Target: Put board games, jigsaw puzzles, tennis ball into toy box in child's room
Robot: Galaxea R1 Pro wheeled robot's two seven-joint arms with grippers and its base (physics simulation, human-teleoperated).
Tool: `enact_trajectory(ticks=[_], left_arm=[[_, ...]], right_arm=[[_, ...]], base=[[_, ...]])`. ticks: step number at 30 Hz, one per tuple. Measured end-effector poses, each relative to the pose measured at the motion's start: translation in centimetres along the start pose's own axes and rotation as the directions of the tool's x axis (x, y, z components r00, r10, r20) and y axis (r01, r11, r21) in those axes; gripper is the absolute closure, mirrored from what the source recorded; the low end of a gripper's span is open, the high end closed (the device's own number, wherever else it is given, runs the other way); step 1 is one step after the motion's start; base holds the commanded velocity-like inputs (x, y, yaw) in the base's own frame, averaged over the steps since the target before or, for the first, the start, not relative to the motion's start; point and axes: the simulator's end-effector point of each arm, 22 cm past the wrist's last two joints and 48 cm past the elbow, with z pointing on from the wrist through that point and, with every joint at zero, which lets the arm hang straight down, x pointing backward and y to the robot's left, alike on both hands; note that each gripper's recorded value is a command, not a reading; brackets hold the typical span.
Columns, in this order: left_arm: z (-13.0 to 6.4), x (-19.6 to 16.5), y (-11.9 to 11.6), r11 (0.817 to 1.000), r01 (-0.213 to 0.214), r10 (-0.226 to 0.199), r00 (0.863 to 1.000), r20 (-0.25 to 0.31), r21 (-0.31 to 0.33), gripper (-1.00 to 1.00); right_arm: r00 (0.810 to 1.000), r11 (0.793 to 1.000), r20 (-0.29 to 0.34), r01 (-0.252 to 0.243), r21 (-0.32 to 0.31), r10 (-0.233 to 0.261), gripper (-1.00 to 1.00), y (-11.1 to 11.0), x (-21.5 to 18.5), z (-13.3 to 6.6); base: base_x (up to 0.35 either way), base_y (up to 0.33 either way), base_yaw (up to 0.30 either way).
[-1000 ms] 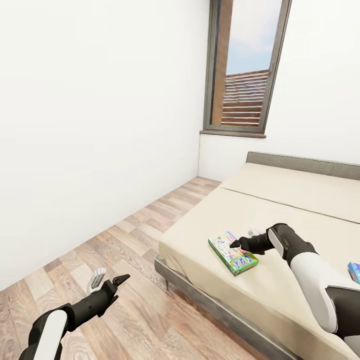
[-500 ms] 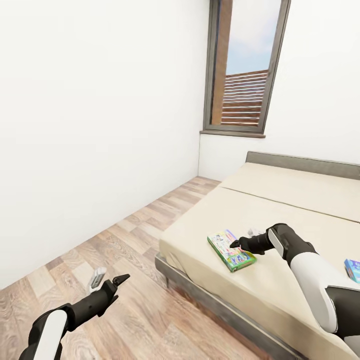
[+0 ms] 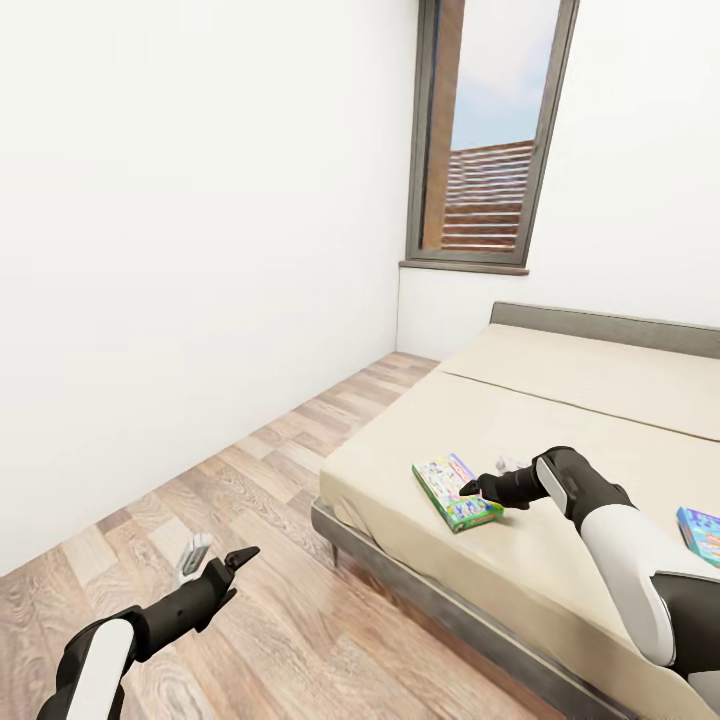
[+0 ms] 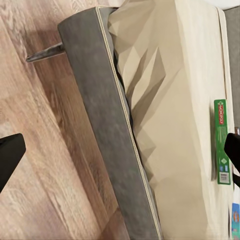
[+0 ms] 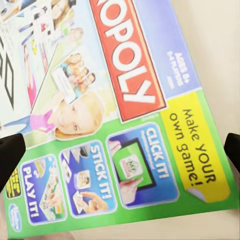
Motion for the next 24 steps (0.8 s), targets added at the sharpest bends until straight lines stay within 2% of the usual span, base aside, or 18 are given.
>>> enact_trajectory(ticks=[15,24], left_arm=[[-0.15,-0.25,-0.62,1.000,-0.005,0.005,1.000,0.007,0.021,-1.00],[-0.19,-0.29,-0.79,1.000,-0.006,0.006,1.000,0.008,0.028,-1.00]], right_arm=[[1.000,1.000,0.003,0.002,0.000,-0.002,-1.00,0.02,-0.11,-0.06],[1.000,1.000,0.005,0.004,0.001,-0.004,-1.00,0.04,-0.17,-0.07]], base=[[-0.007,0.000,0.010],[-0.001,0.000,0.174]])
